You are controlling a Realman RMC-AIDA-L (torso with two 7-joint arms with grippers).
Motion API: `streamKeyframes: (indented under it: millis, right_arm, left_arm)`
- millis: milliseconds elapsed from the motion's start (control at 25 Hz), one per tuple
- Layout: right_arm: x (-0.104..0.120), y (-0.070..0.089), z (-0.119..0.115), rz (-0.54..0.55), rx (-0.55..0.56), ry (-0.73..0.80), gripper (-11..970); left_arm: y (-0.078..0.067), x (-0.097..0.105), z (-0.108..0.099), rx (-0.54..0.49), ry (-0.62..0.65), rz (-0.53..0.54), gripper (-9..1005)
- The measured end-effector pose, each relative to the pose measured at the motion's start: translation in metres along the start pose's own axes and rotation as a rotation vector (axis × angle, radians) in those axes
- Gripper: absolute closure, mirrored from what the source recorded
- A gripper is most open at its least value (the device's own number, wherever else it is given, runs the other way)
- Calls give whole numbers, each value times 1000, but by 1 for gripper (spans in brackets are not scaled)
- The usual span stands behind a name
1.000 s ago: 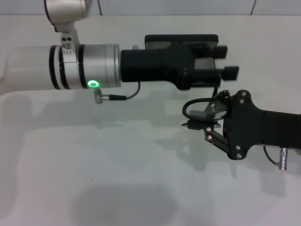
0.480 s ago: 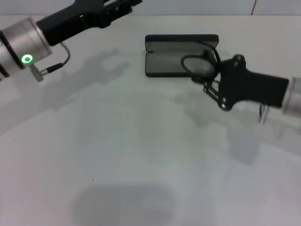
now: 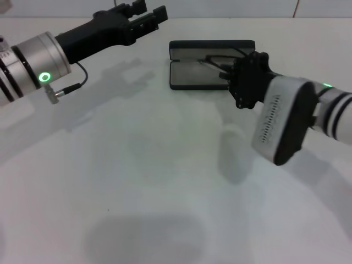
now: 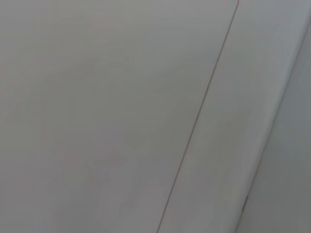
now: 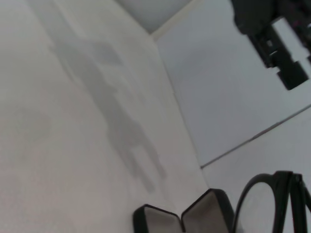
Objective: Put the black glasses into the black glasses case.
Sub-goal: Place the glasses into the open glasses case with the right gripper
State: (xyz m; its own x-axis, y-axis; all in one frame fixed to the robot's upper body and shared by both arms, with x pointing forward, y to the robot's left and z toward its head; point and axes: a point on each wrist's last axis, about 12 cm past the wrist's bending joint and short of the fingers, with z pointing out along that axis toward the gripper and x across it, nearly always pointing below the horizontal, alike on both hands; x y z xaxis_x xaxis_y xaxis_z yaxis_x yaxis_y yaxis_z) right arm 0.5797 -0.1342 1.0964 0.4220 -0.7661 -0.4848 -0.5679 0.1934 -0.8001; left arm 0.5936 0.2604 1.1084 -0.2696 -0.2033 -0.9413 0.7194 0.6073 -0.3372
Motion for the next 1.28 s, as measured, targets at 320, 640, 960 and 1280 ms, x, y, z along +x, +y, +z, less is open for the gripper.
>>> streamKeyframes:
  millis: [320,640,960,1280]
  right_arm:
    - [0,-9,17,-37,20,66,874]
    - [1,-6,33,-71,-18,108,874]
    - [1,-4,43,-122,-47,134,873]
    - [5,-8,48,-147,-38,171,873]
  left_arm:
    - [-4,6,7,11,28,-4,302]
    - [-5,8,7,16,33,-7,303]
    - [-8,7,11,31,26,-13,302]
    - [-10,10,14,39,26,-22,302]
